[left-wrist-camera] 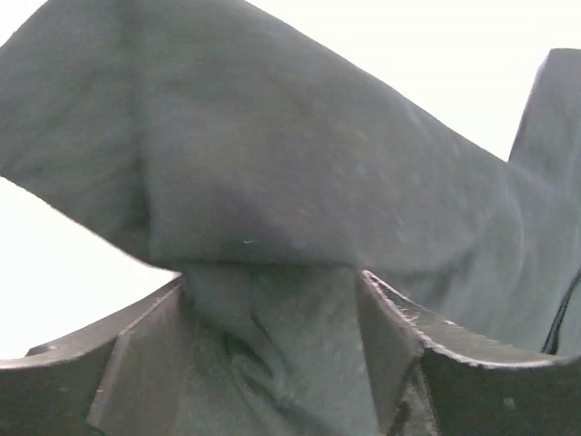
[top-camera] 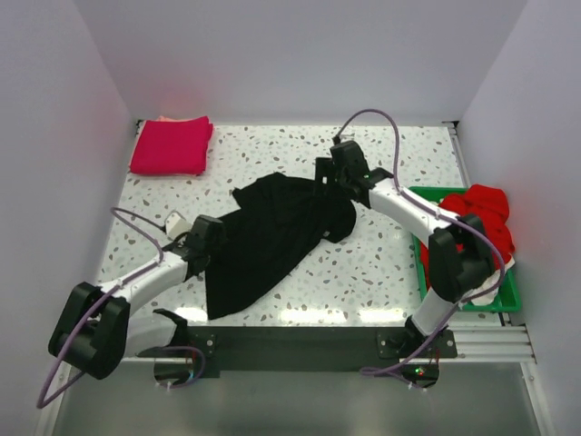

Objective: Fold and stack the t-shirts
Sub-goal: Flatten the tshirt out

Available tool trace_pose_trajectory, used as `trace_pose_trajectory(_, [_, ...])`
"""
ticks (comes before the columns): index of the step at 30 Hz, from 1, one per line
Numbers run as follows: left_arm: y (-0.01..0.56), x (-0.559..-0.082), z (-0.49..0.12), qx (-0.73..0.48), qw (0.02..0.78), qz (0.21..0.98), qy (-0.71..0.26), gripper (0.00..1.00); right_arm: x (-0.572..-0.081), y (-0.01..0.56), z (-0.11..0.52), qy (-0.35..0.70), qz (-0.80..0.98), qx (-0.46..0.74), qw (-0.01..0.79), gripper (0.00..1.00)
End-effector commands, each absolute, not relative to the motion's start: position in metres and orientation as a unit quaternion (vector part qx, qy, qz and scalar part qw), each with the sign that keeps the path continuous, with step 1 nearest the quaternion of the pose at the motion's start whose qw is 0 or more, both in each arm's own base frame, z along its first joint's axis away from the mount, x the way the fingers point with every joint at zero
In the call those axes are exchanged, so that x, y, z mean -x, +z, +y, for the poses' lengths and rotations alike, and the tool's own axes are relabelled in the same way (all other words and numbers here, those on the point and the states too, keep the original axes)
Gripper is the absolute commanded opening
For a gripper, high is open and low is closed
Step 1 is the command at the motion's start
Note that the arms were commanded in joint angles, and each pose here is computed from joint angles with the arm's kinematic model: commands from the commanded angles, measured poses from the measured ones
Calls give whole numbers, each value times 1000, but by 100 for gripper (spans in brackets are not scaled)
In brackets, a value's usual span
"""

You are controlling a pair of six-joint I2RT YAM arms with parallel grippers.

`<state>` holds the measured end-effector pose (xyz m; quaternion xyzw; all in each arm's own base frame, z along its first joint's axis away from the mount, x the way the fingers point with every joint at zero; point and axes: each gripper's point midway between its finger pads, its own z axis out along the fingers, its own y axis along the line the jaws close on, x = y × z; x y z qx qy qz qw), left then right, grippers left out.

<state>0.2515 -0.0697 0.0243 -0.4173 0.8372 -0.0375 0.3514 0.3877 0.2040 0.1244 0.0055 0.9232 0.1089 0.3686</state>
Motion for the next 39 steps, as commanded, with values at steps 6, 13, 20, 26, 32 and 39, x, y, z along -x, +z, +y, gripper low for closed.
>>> trace_pose_trajectory(6, [3,-286,-16,481,309,820,-10,68,-429,133,264,68,918,93,380,79])
trace_pose_trajectory(13, [29,-327,-11,463,328,822,-51,77,-415,110,340,75,910,188,363,78])
trace_pose_trajectory(20, [55,-297,-2,455,340,823,-34,98,-411,73,353,34,920,198,338,76])
trace_pose_trajectory(26, [60,-248,11,474,338,813,-6,98,-405,46,355,42,926,192,322,64])
trace_pose_trajectory(32, [40,-222,3,484,314,816,-15,96,-408,48,354,37,925,182,330,36])
trace_pose_trajectory(39, [30,-214,-18,467,294,834,-2,91,-425,72,335,25,923,157,349,0])
